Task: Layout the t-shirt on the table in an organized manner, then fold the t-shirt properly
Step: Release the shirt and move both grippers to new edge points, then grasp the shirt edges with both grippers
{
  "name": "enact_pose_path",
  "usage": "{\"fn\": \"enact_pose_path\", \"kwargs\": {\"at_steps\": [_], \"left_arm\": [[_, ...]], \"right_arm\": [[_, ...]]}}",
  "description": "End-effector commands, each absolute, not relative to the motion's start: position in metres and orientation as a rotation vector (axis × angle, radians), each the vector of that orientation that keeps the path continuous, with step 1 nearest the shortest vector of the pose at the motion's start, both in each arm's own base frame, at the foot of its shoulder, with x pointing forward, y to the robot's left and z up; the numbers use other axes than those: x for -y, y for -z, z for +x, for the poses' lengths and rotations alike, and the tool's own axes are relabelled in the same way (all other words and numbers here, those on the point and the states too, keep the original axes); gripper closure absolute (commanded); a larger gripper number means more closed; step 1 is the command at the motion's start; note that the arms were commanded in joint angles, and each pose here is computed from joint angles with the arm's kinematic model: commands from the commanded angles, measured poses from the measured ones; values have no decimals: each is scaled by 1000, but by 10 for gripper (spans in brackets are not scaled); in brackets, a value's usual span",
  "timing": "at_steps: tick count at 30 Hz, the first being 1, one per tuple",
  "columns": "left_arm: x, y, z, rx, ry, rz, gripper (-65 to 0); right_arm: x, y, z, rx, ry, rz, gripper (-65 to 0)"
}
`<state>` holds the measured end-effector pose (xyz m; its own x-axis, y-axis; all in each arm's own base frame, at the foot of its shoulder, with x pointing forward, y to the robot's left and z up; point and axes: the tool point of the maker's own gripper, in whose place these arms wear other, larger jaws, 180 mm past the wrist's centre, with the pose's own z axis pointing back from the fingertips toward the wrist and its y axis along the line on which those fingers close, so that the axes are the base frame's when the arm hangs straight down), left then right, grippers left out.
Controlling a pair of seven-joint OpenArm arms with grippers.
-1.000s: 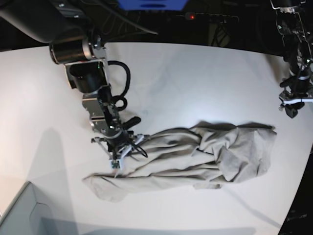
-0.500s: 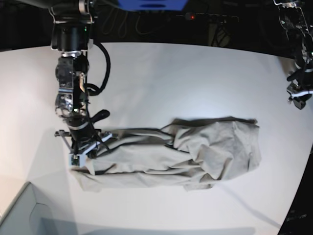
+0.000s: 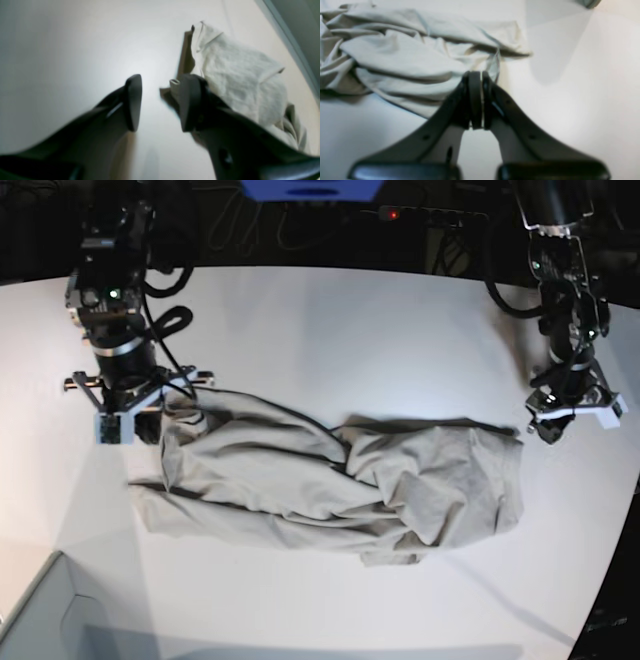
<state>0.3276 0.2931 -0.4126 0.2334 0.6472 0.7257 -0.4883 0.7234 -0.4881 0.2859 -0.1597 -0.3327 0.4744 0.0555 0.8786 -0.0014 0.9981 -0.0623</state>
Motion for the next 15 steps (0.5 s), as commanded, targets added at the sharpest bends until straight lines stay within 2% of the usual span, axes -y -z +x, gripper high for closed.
{"fn": "enact_pose_path", "kwargs": {"at_steps": [1, 5, 11, 15], "left_arm": [[-292, 409, 340, 1100, -779, -185, -247], [-287, 433, 363, 1027, -827, -210, -247], [-280, 443, 389, 984, -865, -240, -247], [-258, 439, 402, 976, -793, -268, -247]], "right_arm": [[157, 323, 287, 1110, -38, -51, 0], [159, 336, 270, 1064, -41, -57, 0], [162, 349, 252, 1012, -53, -63, 0], [160, 353, 247, 997, -52, -58, 0]]}}
